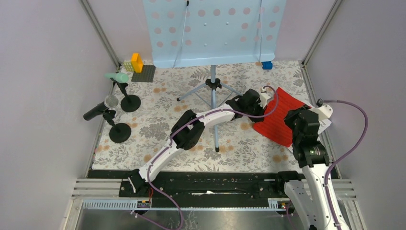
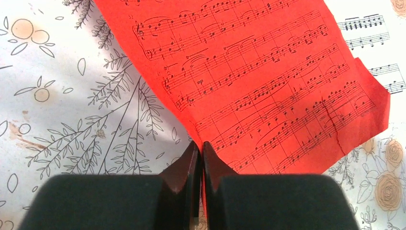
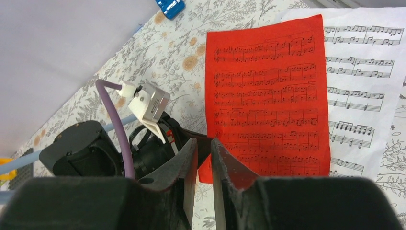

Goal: Pack up the instrument practice props

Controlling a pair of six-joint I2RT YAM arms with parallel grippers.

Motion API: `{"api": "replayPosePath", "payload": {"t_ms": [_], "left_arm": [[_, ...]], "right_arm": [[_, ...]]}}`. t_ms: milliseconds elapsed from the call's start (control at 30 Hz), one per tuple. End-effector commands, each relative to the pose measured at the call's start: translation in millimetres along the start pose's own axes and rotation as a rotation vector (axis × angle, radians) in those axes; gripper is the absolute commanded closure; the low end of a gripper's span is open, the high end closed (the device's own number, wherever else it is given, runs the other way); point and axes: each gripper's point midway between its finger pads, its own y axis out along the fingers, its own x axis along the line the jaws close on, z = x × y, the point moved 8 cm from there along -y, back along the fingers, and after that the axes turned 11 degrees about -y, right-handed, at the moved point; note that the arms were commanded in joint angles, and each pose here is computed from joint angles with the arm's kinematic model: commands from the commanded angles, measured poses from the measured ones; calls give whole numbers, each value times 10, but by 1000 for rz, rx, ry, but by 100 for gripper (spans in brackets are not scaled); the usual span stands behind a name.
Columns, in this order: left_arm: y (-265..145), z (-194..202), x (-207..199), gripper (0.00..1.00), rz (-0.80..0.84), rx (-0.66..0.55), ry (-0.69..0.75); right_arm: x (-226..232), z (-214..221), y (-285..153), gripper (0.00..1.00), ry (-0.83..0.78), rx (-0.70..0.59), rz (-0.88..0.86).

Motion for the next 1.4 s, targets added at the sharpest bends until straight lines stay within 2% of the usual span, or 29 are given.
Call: {"api": "replayPosePath", "payload": {"t_ms": [0,33,233,400,600,833,933,967,1167,1367], "left_arm": [[-320,-417,-229,96,40,-75,44],[-347,-449,-252,100,55,-80,49],[-541,-619,-473,100,162,-114,134],[-632,-733,-765,100,345,-108,196],[-307,-607,-870,100,386,-84,210],[-22,-483,-721,100,361,-113,171],[39,-458,-672,83,339,-128,157],[40,-467,-657,73,328,-134,150],[-48,-484,-584,28,275,-157,106],[-400,-681,-558,17,189,-184,70]], "right_arm": [[12,-40,-119,75,-9,14,-40],[12,-58,-143,75,-8,10,-43],[-30,-186,-311,74,-27,-22,-37],[-36,-404,-549,72,-19,-87,-60],[-53,-579,-738,69,-22,-131,-64],[-91,-468,-710,68,-34,-106,-59],[-92,-411,-687,68,-34,-87,-65],[-88,-407,-687,68,-33,-86,-69],[-92,-439,-716,67,-49,-92,-71],[-83,-524,-804,61,-83,-103,-91]]}}
